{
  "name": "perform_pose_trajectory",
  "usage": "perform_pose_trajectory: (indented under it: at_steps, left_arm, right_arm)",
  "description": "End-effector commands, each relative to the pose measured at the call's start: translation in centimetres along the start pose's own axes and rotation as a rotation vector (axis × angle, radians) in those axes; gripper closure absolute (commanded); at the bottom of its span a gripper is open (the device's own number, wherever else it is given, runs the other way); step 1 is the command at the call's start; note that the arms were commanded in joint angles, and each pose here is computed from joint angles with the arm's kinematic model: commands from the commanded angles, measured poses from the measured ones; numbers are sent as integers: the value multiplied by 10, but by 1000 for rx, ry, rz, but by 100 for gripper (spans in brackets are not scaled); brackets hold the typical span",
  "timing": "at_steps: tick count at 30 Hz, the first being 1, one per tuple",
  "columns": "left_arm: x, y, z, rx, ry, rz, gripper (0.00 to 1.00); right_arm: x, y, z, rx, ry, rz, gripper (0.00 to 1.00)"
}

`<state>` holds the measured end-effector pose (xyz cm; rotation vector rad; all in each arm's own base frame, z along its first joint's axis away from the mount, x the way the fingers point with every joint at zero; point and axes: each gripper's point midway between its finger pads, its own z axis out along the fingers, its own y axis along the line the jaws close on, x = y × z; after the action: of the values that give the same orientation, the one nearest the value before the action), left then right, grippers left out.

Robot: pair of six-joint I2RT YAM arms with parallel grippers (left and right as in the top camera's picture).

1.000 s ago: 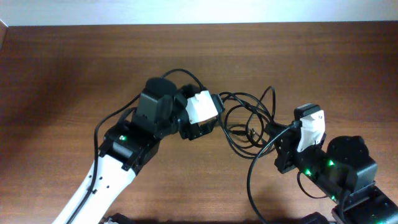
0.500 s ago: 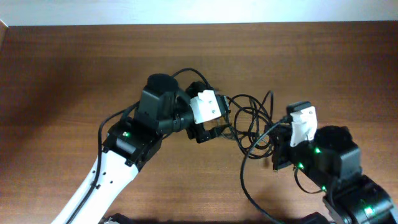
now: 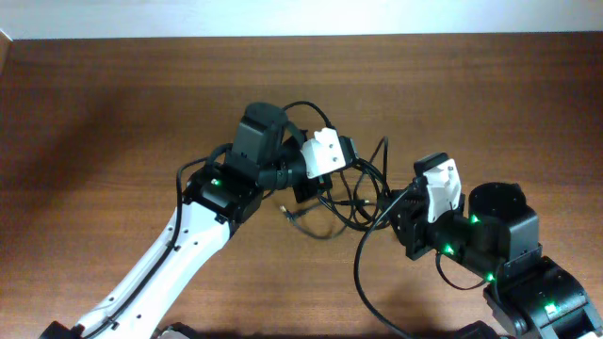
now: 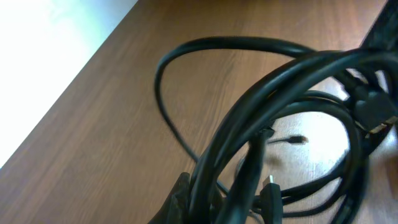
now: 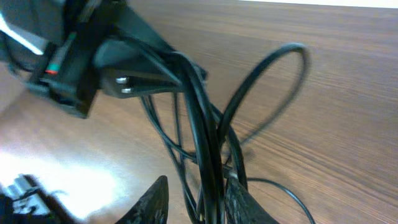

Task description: Untangle cables

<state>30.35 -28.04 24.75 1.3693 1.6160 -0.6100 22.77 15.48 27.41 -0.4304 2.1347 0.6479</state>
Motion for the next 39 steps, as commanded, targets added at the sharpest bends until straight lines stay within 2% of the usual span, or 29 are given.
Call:
perform_pose_trajectory:
  at_steps: [1,3,5,7,10,13,18,21,22,23,24,25,28,29,30,31,32,34,37,39]
  left_arm:
    - [19,15,-9,-68,89,-50,100]
    - [35,21,-26,-91,135,-108,100]
    - [36,27,-41,-122,137,-123,100]
    - [24,31,-59,-165,104,-106,100]
    - [-15,29,-69,-166,-39,-14,100]
    - [-32,39,-72,-204,-105,21,100]
    - [-35,34,-72,-173,-124,3,100]
    - [-38,29,-71,-142,-141,5,100]
    - [-38,29,-71,-142,-141,5,100]
    - [-38,29,-71,-141,-140,4,100]
    - [-37,28,-71,-139,-136,1,100]
    - [-35,27,-71,-133,-128,-8,100]
    - [-28,24,-69,-122,-105,-29,100]
    - [-24,22,-69,-118,-86,-45,88]
    - [-19,23,-69,-126,-68,-55,81]
    - [-12,25,-69,-143,-34,-73,48]
    - [-5,27,-69,-160,-2,-89,26]
    - [6,29,-70,-187,46,-110,7]
    - [10,31,-70,-201,62,-115,6]
    - [13,29,-70,-192,73,-125,4]
  right_arm:
    - [-6,-36,-11,222,-33,13,71]
    - [-13,-64,-26,407,-62,19,79]
    - [-14,-74,-33,472,-69,19,80]
    - [-14,-68,-30,436,-63,19,52]
    - [-2,-33,-16,216,2,23,32]
    - [4,-11,-10,86,43,20,18]
    - [-2,0,3,4,45,-11,17]
    - [-9,-4,22,4,48,-11,24]
    - [-11,-8,35,7,59,-7,35]
    - [-11,-10,44,8,70,-4,51]
    - [-9,-13,52,12,86,1,78]
    - [-7,-15,58,14,99,5,96]
    - [-8,-26,60,72,96,4,96]
    - [-7,-37,53,148,91,2,96]
    - [-6,-45,48,200,88,5,96]
    - [-4,-68,32,351,76,34,96]
    - [-1,-84,17,465,65,55,96]
    - [5,-116,-23,710,34,91,96]
    - [6,-133,-75,898,-60,134,96]
    - [3,-122,-80,828,-115,173,96]
